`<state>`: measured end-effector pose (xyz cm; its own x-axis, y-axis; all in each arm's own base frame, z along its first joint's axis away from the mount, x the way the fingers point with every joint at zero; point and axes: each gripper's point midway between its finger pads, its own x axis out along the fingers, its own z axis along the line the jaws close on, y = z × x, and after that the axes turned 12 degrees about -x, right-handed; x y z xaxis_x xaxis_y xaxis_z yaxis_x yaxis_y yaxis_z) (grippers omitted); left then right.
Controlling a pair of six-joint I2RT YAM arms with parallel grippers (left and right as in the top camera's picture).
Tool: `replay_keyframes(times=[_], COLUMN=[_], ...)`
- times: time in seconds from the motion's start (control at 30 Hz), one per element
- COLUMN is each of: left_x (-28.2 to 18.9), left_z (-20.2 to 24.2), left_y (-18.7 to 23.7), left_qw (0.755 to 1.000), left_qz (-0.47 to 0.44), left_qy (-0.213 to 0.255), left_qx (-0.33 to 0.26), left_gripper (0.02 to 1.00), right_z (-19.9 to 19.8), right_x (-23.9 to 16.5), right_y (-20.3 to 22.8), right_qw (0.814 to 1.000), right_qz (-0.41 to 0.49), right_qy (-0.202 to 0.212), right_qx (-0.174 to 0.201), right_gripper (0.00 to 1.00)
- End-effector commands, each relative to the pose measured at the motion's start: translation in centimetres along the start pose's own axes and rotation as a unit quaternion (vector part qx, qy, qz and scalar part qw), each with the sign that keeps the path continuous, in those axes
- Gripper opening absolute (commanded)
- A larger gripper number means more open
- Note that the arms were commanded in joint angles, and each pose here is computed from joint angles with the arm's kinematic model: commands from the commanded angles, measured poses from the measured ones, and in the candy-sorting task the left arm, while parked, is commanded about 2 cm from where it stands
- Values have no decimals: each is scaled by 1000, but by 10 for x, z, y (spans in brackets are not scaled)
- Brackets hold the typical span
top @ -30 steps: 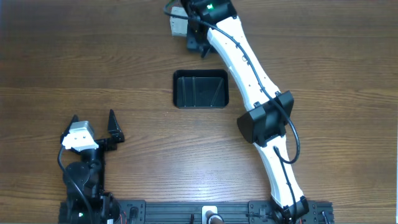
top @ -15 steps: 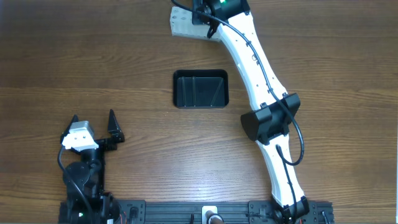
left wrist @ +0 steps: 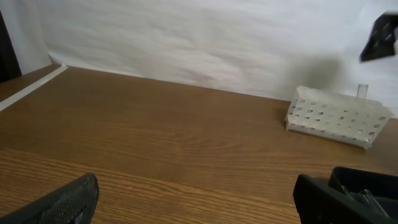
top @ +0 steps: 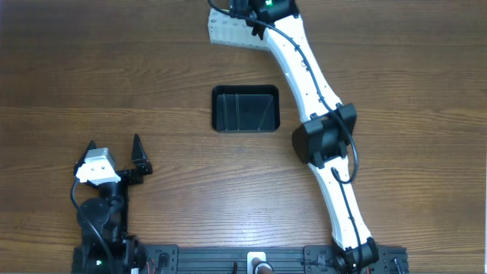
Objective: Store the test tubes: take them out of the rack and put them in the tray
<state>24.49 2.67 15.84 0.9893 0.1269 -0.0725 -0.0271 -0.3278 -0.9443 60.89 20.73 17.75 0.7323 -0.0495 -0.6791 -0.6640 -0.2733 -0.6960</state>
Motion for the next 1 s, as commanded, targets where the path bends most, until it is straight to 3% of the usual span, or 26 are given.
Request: replay_keyframes(times=[0.03,0.83,1.0], left_x=[0,0,0], left_z=[0,0,0], left_y=[0,0,0], left_qw=[1000,1000,1000], left_qz=[-1,-1,-1], left_qy=[1,1,1], left_qx=[9,9,8], left_gripper=[998,996,996], right_z=[6,20,18], right_x=[22,62,62], right_y=[11,32,32], right_qw=[1000,999,999], right_qz=[7,14,13], right_qy=[7,7,9], right_qx=[-23,-44,-43], right_gripper=[963,952,774])
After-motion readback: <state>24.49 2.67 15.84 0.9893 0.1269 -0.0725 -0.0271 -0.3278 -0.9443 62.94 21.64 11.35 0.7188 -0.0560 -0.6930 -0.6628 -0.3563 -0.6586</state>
